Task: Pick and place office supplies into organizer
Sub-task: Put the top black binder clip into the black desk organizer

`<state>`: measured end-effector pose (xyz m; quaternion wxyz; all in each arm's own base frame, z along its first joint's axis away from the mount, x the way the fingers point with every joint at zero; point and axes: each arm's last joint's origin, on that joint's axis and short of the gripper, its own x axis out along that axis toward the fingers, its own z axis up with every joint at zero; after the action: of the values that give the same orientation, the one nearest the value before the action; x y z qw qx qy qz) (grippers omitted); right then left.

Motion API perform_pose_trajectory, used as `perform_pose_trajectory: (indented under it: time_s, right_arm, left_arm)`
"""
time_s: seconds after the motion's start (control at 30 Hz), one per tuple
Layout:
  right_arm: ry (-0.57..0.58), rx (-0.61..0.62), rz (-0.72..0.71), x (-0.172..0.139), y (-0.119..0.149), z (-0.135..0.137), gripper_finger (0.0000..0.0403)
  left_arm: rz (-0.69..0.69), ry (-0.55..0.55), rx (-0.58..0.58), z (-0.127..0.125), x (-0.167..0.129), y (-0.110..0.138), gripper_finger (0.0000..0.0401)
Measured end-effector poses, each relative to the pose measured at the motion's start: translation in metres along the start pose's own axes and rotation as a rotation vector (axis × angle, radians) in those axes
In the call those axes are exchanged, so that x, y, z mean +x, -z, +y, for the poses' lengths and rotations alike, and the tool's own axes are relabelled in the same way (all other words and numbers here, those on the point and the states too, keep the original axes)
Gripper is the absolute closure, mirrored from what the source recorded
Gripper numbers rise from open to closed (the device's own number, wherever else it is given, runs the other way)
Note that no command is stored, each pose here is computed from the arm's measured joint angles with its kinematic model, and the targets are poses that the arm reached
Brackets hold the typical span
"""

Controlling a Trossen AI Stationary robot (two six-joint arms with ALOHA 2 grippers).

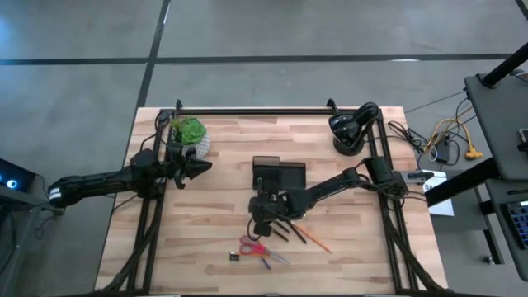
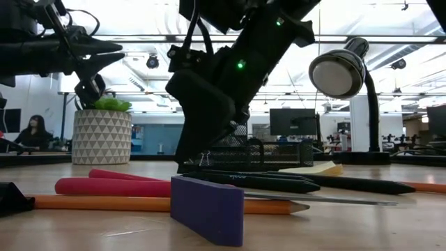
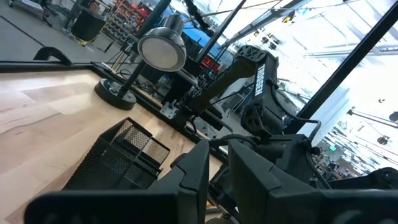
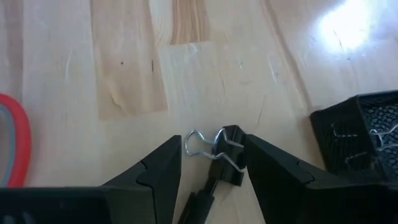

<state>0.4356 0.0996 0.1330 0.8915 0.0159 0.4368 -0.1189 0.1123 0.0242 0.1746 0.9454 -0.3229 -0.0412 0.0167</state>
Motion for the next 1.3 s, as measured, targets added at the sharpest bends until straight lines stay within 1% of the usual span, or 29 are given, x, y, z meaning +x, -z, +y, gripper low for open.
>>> perform_pose_trajectory:
  time_s: [0.43, 0.6, 0.8, 1.0, 1.2, 1.23, 1.3]
  right_arm:
    - [0.013, 0.004, 0.01, 0.003, 0.001, -0.007, 0.0281]
    - [0.017, 0.004, 0.017, 0.004, 0.002, -0.008, 0.0311]
    - [0.035, 0.011, 0.038, 0.006, 0.001, -0.016, 0.0355]
    - [0.031, 0.049, 0.007, 0.003, -0.012, -0.019, 0.0391]
    - [0.03, 0.107, 0.002, -0.011, -0.029, -0.018, 0.0394]
    - [0.042, 0.112, 0.003, -0.016, -0.031, -0.017, 0.0394]
    - [0.119, 0.136, 0.002, -0.029, -0.034, -0.018, 0.0394]
  left_arm:
    - [0.0, 0.0, 0.0, 0.0, 0.0, 0.0, 0.0357]
    - [0.0, 0.0, 0.0, 0.0, 0.0, 0.0, 0.0357]
    - [-0.001, 0.001, 0.0, 0.0, 0.0, 0.0, 0.0357]
    - [0.0, 0.0, 0.0, 0.0, 0.0, 0.0, 0.0357]
    - [-0.001, 0.001, 0.0, 0.0, 0.0, 0.0, 0.0357]
    - [-0.001, 0.001, 0.0, 0.0, 0.0, 0.0, 0.0357]
    - [-0.001, 0.001, 0.0, 0.0, 0.0, 0.0, 0.0357]
